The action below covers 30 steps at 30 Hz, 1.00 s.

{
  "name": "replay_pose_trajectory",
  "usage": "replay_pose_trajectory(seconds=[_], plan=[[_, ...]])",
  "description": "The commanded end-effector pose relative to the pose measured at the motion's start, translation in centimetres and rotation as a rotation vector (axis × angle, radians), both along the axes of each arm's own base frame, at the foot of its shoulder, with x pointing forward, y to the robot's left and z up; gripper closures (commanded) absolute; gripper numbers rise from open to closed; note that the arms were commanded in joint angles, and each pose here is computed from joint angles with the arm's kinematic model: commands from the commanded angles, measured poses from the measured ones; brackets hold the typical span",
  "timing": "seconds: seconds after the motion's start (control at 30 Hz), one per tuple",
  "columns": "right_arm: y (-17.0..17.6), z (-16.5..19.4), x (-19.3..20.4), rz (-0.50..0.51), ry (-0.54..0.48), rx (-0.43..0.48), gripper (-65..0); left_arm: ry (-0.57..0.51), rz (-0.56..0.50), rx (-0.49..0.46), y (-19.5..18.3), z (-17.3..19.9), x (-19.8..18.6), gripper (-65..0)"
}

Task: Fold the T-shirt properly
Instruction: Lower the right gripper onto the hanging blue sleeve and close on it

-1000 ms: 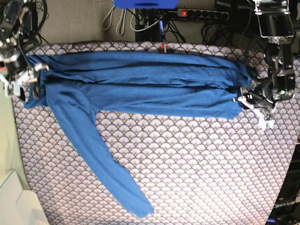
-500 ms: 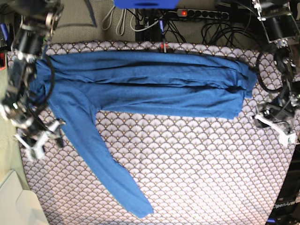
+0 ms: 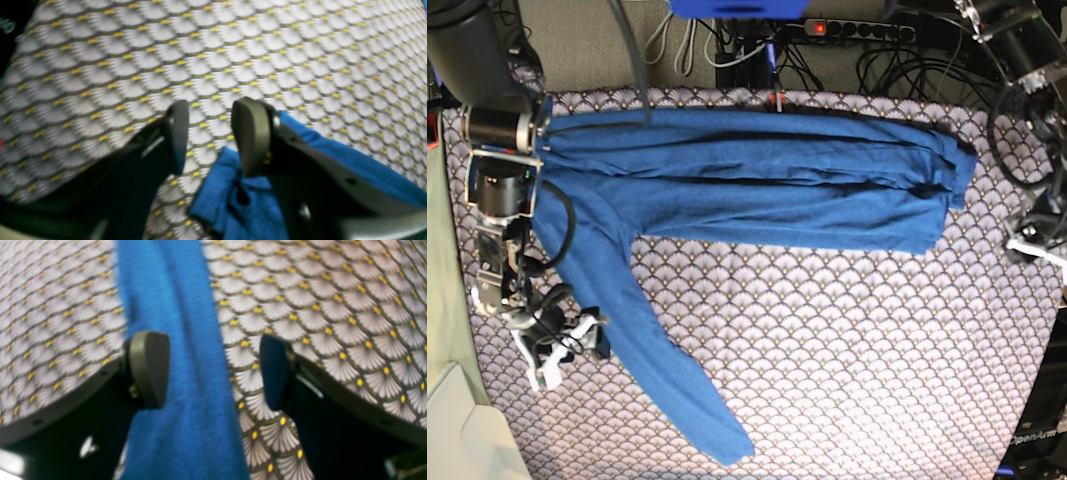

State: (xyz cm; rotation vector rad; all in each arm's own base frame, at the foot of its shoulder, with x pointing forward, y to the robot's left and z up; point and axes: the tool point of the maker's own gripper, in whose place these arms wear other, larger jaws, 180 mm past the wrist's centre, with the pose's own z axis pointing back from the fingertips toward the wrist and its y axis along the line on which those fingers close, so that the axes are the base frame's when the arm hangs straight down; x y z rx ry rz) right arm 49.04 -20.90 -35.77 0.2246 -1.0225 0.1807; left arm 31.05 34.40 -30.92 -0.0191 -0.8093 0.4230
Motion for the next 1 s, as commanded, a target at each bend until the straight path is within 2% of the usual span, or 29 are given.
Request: replay_pose_trajectory(seconds=[0.0, 0.13, 0.27, 0.33, 0.5, 0.6, 0.8, 0.97], plan=[[-0.8, 2.8, 1.8, -0.033, -0.091, 0.023, -42.6, -0.064, -0.008, 0.034, 0.3, 2.1, 0.7, -25.1], [-1.7, 2.0, 2.5, -0.109, -0.114, 0.065, -42.6, -0.11, -0.034, 0.078, -0.4, 4.2, 0.7, -25.1], [-2.0, 0.4, 2.2, -0.148, -0.095, 0.092, -42.6, -0.145, -0.054, 0.099, -1.5, 5.3, 0.4, -25.1], [-1.6, -0.3, 2.0, -0.14, -0.083, 0.092, -42.6, -0.147, -0.055, 0.1, -1.6, 5.3, 0.3, -25.1], [1.7, -1.7, 1.6, -0.025, -0.049, 0.023, -42.6, -0.143, -0.053, 0.084, -1.9, 4.9, 0.3, -25.1], [2.5, -2.1, 1.4, 0.001, -0.038, 0.008, -42.5, -0.143, -0.055, 0.086, -1.9, 5.0, 0.3, -25.1], [3.1, -2.2, 1.5, -0.003, -0.04, 0.019, -42.5, -0.12, -0.055, 0.09, -1.9, 4.3, -0.4, -25.1], [1.7, -2.0, 2.0, -0.071, -0.045, -0.015, -42.5, -0.099, -0.051, 0.095, -1.7, 3.7, -1.0, -25.1]])
